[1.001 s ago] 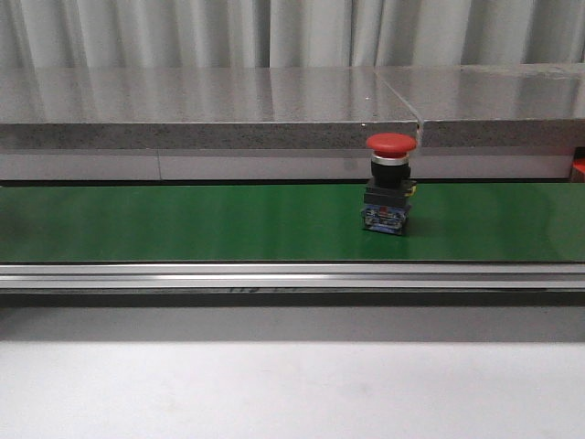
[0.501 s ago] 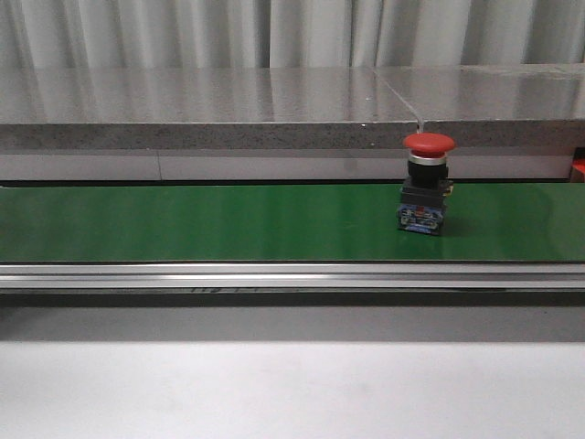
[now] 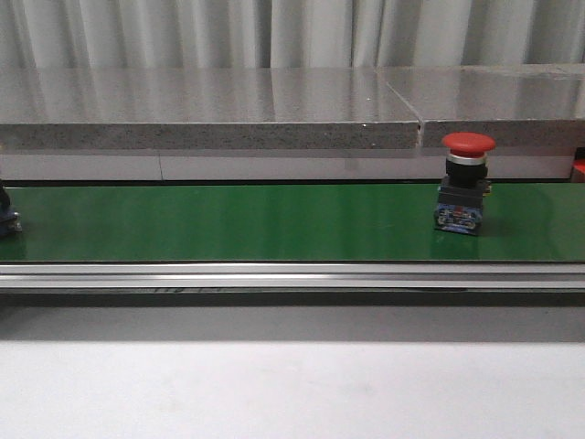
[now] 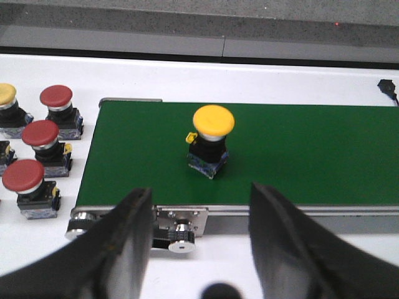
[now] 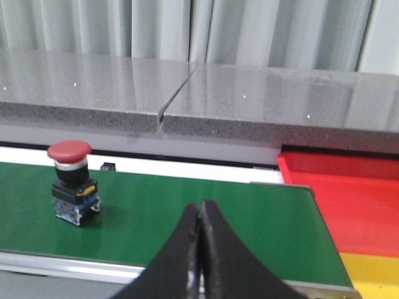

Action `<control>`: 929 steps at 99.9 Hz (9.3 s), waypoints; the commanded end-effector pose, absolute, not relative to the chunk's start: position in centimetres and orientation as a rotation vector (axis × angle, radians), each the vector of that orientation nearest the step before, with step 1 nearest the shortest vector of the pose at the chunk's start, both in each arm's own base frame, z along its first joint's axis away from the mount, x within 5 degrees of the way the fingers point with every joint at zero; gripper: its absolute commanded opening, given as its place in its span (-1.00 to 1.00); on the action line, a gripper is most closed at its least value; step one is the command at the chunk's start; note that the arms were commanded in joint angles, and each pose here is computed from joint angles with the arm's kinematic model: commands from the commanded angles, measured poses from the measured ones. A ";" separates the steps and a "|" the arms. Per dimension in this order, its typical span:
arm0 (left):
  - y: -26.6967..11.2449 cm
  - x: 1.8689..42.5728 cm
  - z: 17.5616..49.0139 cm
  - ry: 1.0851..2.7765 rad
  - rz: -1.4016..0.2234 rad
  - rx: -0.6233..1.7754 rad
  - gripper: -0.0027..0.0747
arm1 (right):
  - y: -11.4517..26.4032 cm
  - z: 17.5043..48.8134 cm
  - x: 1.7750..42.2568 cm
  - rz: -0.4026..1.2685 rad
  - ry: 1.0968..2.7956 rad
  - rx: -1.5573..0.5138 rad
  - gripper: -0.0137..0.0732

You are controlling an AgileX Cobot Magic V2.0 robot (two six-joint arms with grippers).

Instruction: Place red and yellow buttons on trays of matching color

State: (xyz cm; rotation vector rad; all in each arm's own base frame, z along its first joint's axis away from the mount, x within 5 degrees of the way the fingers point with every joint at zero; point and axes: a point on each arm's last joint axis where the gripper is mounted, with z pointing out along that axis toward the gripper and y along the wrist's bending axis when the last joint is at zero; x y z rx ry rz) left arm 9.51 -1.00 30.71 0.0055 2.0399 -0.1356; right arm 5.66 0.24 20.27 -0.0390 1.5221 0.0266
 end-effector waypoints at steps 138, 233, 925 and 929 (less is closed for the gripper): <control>-0.9 7.0 29.9 1.881 -0.162 0.007 -0.98 | 2.1 33.7 14.7 0.262 2.182 -0.009 0.81; -0.9 7.0 29.9 1.881 -0.162 0.007 -0.98 | -1.3 29.3 30.1 0.064 2.590 0.097 0.75; -0.9 7.0 29.9 1.881 -0.162 0.007 -0.98 | -18.8 22.6 27.8 0.091 2.447 0.940 -0.21; -0.9 7.0 29.9 1.881 -0.162 0.007 -0.98 | -18.8 22.4 27.7 0.090 2.452 0.941 -0.21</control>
